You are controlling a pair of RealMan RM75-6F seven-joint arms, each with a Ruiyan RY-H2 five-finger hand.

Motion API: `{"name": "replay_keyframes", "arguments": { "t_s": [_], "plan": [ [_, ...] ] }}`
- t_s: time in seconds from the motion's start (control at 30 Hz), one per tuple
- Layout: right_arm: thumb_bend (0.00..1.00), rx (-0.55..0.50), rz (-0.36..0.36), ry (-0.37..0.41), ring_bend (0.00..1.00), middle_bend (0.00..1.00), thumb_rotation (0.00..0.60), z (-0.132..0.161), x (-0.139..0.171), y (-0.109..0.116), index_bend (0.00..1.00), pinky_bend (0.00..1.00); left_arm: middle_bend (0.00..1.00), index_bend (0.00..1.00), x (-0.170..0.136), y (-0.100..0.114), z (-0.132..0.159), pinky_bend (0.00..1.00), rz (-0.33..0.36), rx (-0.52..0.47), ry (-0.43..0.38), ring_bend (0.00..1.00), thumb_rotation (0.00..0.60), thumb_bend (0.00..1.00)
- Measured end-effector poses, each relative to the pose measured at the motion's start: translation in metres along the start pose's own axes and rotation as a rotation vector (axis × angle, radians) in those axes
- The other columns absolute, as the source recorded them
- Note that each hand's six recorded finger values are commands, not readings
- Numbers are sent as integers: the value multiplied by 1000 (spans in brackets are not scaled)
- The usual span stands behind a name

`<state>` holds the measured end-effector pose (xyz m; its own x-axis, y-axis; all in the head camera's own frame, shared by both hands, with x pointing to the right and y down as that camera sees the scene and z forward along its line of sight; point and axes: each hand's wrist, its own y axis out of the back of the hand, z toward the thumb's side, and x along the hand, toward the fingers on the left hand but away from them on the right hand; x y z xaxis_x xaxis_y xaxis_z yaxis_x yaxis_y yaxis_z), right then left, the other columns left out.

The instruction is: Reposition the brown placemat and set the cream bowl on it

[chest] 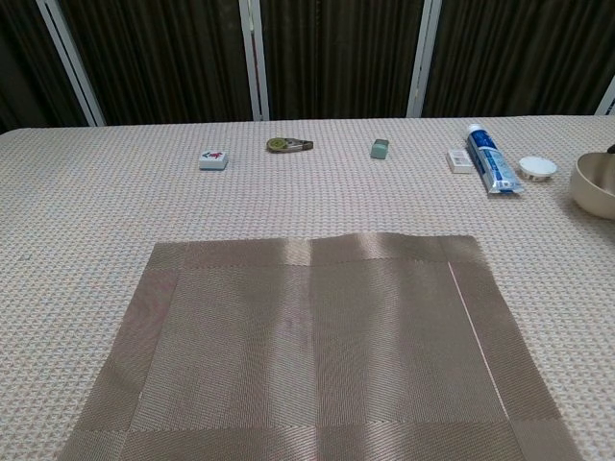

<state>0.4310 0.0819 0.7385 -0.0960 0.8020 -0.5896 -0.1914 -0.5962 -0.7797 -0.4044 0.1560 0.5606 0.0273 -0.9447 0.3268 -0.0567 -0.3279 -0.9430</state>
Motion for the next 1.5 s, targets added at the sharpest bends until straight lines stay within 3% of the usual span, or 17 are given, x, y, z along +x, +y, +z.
{"name": "replay_keyframes", "arguments": {
  "t_s": [0.17, 0.37, 0.67, 0.93, 1.2, 1.5],
  "plan": [
    [375, -7, -16, 22, 0, 0, 600, 6, 0, 0, 711, 0, 0, 0, -1, 0, 1, 0, 1, -3, -3, 0, 600, 0],
    [396, -28, -83, 68, 0, 0, 600, 13, 6, 11, 722, 0, 0, 0, -1, 1, 3, 0, -2, -13, -11, 0, 600, 0],
    [398, -26, -180, 252, 0, 0, 600, 45, 35, 41, 722, 0, 0, 0, -3, 2, 8, 0, -16, -44, -38, 0, 600, 0],
    [396, 12, -172, 520, 0, 0, 600, 117, 89, 65, 722, 0, 0, 0, -5, 1, 7, 0, -34, -59, -51, 0, 600, 0],
    [396, 226, -153, 803, 0, 0, 600, 207, 129, 75, 722, 0, 0, 0, -4, 3, 0, 0, -33, -58, -31, 0, 600, 0],
    [397, 347, -190, 1005, 0, 0, 600, 297, 152, 68, 722, 0, 0, 0, -3, 5, -11, 0, -41, -77, 4, 0, 600, 0]
  ]
}}
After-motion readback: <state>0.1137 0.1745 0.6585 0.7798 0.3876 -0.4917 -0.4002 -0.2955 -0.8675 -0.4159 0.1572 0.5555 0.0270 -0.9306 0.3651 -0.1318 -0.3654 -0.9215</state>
